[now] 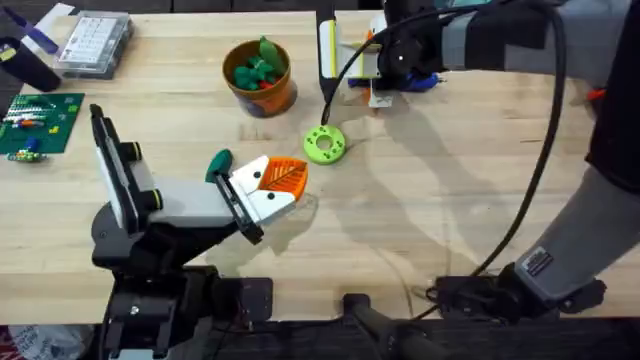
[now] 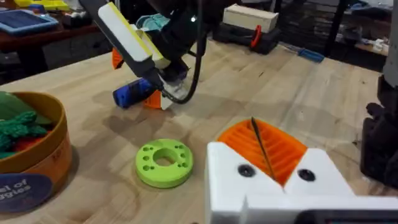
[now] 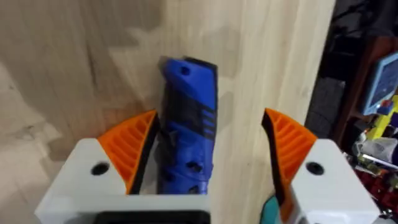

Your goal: Pick up the gripper from the table and insert it into the empty holder that is missing its gripper. Then pick up a screw, insert it into the mounting hole, and use the screwdriver to tighten it. Finally, clean up the table by picking up the vegetable and placing it into the bucket.

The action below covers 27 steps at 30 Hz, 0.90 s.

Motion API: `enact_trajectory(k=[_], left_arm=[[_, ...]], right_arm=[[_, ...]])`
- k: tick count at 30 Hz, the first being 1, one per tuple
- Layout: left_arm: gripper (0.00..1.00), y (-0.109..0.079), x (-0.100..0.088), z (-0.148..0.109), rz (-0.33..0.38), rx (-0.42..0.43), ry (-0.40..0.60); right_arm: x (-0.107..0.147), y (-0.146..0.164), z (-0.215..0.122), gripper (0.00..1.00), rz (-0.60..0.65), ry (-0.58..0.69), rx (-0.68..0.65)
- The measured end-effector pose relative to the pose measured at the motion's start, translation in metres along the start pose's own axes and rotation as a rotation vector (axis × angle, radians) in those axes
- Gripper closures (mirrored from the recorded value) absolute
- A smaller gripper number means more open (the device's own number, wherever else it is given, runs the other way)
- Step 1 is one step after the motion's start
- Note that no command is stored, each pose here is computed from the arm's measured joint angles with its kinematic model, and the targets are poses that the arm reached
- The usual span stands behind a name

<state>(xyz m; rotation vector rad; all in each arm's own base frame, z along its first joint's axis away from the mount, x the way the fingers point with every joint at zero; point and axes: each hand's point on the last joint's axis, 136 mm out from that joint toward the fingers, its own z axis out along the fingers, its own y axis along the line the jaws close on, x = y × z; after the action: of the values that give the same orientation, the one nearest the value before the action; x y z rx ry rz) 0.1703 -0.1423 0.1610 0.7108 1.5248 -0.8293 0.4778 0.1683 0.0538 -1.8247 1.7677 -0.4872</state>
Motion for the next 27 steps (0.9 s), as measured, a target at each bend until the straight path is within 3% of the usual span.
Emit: enact_trajectory(k=[8,20,23,27], left_arm=[[0.988,0.0,0.0,0.0,0.0,0.0,0.0],[0.988,0.0,0.0,0.0,0.0,0.0,0.0],[0.988,0.0,0.0,0.0,0.0,0.0,0.0],[0.988,0.0,0.0,0.0,-0.001,0.0,0.0]], right_arm=[[-0.01,0.023,-0.011,0.014,0.095,0.031,-0.087],[-0.035,0.081,-0.059,0.014,0.446,0.115,-0.298],[-0.04,0.078,-0.073,0.014,0.53,0.115,-0.287],[-0.044,0.052,-0.102,0.014,0.635,0.092,-0.185]])
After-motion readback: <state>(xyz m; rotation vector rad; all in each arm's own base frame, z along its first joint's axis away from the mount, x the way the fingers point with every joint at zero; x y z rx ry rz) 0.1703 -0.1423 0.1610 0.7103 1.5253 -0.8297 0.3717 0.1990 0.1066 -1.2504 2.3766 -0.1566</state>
